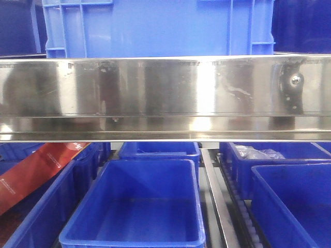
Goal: Place cylindrical capacitor in blue bin on shelf
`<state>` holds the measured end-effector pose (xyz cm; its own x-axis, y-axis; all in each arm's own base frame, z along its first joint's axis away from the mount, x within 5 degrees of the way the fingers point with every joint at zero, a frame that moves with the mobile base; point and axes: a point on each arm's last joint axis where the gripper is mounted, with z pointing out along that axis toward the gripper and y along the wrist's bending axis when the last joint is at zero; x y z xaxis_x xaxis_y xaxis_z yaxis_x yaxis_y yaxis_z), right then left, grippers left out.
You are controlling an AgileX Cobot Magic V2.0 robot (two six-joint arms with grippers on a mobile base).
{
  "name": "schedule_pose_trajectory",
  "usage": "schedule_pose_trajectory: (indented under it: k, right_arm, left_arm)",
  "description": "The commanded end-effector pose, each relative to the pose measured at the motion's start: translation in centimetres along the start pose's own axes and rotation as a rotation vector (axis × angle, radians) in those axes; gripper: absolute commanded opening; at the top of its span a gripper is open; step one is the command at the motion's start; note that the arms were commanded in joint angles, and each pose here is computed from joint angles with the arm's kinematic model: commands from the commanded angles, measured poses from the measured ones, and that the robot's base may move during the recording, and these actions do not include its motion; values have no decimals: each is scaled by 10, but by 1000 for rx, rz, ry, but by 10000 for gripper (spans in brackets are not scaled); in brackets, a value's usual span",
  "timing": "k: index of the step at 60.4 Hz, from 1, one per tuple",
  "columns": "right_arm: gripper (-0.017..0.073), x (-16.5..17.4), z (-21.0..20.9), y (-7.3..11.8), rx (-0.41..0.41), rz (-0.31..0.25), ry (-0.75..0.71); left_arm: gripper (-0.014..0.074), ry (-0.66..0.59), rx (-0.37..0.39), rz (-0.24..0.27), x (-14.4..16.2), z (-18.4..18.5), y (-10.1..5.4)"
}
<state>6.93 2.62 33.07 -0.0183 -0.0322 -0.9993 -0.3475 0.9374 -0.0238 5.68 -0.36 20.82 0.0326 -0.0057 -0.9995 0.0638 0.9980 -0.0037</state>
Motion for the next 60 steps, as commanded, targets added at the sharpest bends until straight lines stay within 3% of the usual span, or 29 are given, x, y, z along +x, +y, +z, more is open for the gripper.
schedule_pose_trajectory:
  k: [1,9,15,30,49,60]
  right_arm:
    - [-168,-1,-1,-1,12,-17,-22]
    - [-168,2,-1,-4,50,-25,3]
    - [-168,11,-2,-11,152,-21,5]
    - [-168,62,-14,-19,335,62,-27]
    - [-168,129,-18,-17,360,59,-1]
    - [-168,131,-17,-17,359,59,21]
  left_arm:
    - [-111,-27,1,-3,-3,-1,0]
    - [-111,-27,1,-3,-3,-1,0]
    - [-111,-27,1,-3,-3,-1,0]
    - [-111,-27,1,-3,-3,-1,0]
    - [-111,-27,1,-3,-3,-1,0]
    - [-111,-27,1,-3,-3,-1,0]
